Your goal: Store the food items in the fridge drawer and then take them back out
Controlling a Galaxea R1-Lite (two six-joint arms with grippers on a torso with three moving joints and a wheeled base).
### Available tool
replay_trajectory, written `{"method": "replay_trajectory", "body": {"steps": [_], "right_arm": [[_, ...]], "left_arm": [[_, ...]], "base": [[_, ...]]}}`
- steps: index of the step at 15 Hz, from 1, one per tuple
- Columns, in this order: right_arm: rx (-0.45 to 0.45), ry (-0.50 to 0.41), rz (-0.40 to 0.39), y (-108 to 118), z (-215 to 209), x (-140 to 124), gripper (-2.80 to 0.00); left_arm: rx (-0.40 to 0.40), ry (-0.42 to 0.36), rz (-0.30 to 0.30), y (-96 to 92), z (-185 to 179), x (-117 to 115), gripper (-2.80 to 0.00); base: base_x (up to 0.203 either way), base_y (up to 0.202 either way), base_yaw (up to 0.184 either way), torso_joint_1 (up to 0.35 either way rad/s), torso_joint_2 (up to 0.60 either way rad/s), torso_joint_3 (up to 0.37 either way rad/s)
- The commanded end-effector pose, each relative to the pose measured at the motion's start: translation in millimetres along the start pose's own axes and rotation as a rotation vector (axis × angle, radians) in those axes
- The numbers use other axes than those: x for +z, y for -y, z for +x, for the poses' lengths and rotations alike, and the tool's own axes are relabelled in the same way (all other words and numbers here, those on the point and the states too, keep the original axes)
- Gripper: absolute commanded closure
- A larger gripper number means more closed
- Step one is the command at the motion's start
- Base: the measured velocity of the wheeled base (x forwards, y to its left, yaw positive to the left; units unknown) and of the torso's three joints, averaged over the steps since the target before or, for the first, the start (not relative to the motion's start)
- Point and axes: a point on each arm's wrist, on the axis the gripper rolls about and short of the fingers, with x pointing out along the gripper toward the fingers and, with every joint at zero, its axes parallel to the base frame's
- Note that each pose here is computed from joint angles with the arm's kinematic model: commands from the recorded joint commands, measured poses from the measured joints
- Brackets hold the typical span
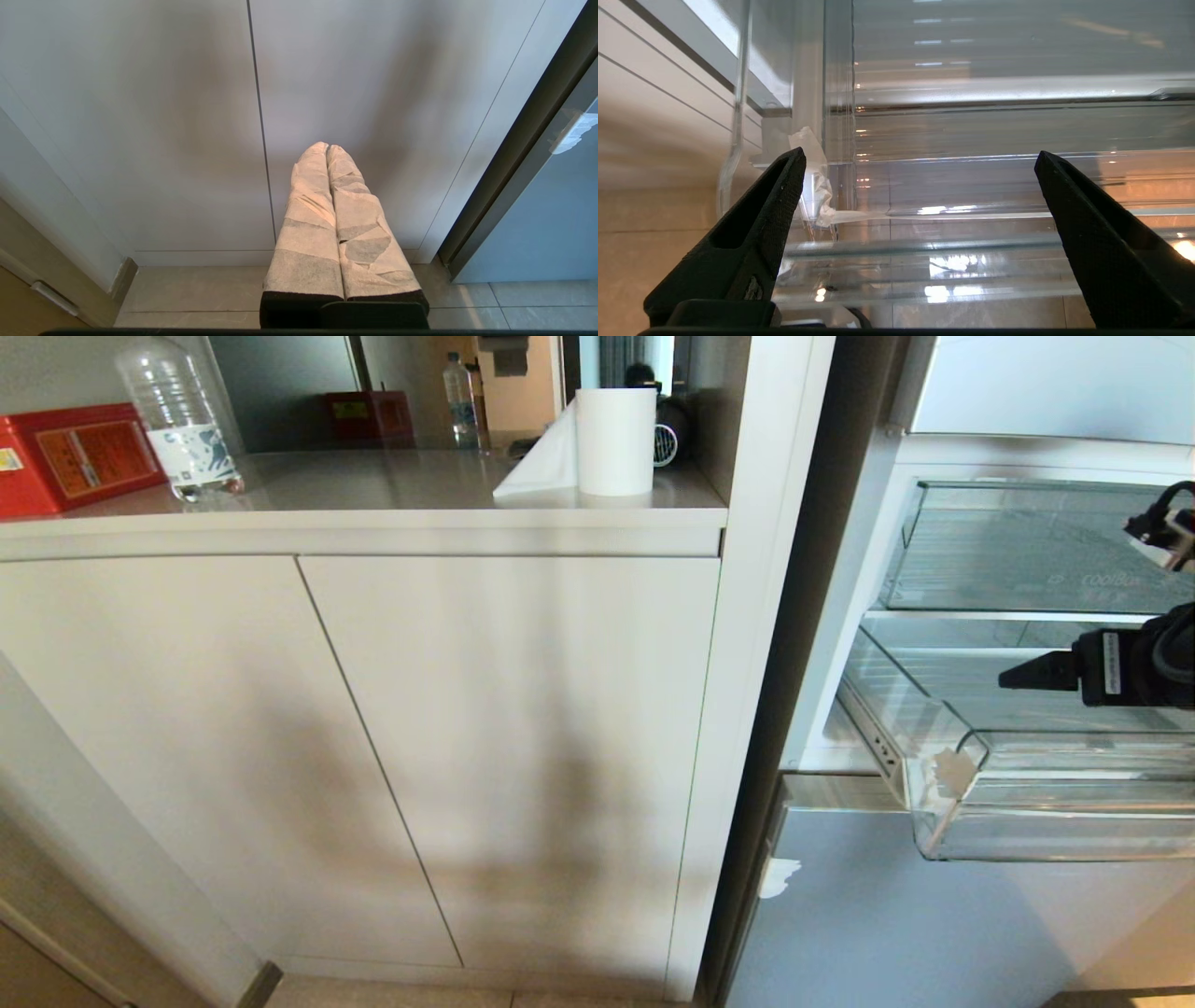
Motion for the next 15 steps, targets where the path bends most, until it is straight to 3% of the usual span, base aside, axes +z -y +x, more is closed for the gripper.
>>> {"method": "replay_trajectory", "body": {"steps": [1,6,11,15], "right_arm": [[-0.004,-0.049,-0.003,-1,16,-4,-2.80],[-0.013,-0.067,-0.015,1,5,-18,-2.80],[-0.014,-0.017,-0.012,7,-35,-38,-2.80],[-0.002,0.032,0.004,7,-42,-34,-2.80]], "left_arm": [[0.001,0.000,0.000,0.0,0,0,0.00],[0.000,0.000,0.000,0.0,0,0,0.00],[0.001,0.000,0.000,0.0,0,0,0.00],[0.001,0.000,0.000,0.0,0,0,0.00]], "base": [[0.000,0.000,0.000,0.000,0.00,0.000],[0.000,0.000,0.000,0.000,0.00,0.000],[0.000,0.000,0.000,0.000,0.00,0.000],[0.000,0.000,0.000,0.000,0.00,0.000]]}}
